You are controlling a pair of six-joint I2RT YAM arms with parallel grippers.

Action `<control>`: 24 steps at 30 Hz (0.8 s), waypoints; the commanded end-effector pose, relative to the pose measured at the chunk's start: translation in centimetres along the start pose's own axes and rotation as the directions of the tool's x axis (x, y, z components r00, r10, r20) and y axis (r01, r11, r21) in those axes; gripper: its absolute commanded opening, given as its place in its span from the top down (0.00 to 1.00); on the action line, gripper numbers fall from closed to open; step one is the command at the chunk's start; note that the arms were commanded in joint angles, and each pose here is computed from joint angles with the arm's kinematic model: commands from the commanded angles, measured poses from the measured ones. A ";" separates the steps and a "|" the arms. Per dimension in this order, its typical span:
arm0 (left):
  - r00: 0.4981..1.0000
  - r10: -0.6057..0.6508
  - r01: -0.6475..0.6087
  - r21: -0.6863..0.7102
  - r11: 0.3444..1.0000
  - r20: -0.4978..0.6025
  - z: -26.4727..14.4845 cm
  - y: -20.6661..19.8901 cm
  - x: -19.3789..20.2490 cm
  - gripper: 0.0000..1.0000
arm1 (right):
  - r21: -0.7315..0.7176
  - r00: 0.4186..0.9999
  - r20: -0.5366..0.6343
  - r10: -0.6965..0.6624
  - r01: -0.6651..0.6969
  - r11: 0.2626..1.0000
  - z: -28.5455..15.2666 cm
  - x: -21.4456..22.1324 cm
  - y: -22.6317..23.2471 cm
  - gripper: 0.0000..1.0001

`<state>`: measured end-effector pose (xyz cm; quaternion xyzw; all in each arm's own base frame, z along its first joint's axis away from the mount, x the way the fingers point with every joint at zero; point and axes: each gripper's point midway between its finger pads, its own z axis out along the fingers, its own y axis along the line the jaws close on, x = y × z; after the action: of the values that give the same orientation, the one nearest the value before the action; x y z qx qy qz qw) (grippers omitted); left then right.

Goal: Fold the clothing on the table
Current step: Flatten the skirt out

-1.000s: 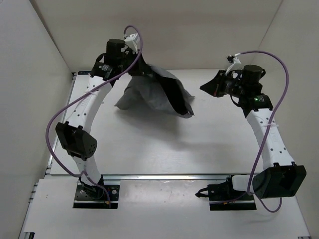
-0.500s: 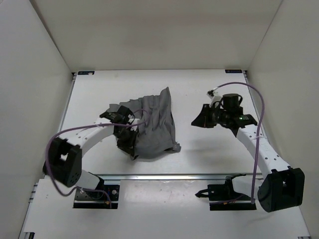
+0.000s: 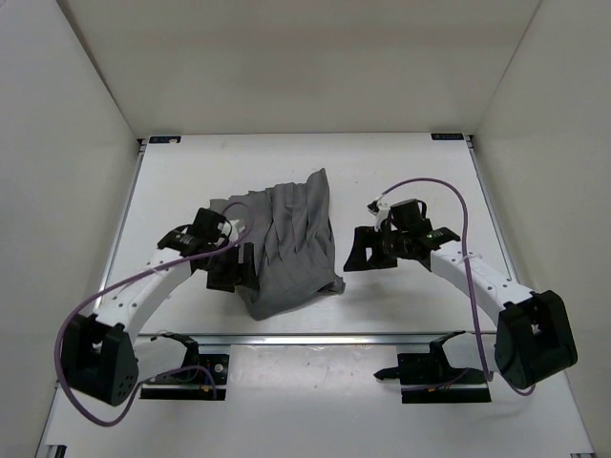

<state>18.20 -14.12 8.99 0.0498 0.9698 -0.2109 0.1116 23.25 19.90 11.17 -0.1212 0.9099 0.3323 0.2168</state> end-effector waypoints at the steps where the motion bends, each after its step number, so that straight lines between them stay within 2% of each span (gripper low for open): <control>1: 0.982 -0.141 0.138 0.026 0.990 0.128 -0.3 0.0 -0.5 0.17 | 0.035 0.999 -0.006 0.052 -0.051 0.998 0.6 1.4 -1.3 0.28; 3: 0.962 -0.182 0.171 0.070 0.983 0.204 -0.7 -0.8 -0.6 0.16 | 0.028 0.998 -0.017 0.065 -0.064 0.998 1.1 1.9 -1.3 0.28; 4: 0.952 -0.233 0.222 0.075 0.972 0.199 -0.1 -0.7 0.2 0.16 | 0.030 0.996 -0.032 0.079 -0.078 0.997 1.4 2.5 -1.3 0.29; 9: 0.887 -0.374 0.325 0.208 0.922 0.272 1.6 -1.1 1.7 0.19 | -0.013 0.993 -0.059 0.107 -0.108 0.994 3.2 3.3 -1.3 0.33; 11: 0.867 -0.404 0.360 0.192 0.913 0.293 2.3 0.0 2.3 0.21 | -0.017 0.994 -0.061 0.094 -0.096 0.995 3.7 3.1 -1.3 0.34; 17: 0.817 -0.447 0.390 0.222 0.894 0.365 2.6 1.1 1.7 0.24 | -0.027 0.991 -0.107 0.076 -0.079 0.997 5.8 3.7 -1.0 0.37; 21: 0.815 -0.441 0.388 0.211 0.897 0.376 2.7 1.3 1.4 0.25 | -0.023 0.986 -0.148 0.073 -0.077 0.997 7.0 4.3 -0.9 0.41; 24: 0.814 -0.431 0.374 0.217 0.902 0.389 2.6 1.0 0.8 0.25 | -0.024 0.983 -0.164 0.077 -0.082 0.996 7.7 4.6 -1.0 0.48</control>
<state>16.88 -14.26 5.57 -0.1915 0.9025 -0.2965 0.2469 21.19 23.18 3.34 -0.1057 0.9260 0.3443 0.1130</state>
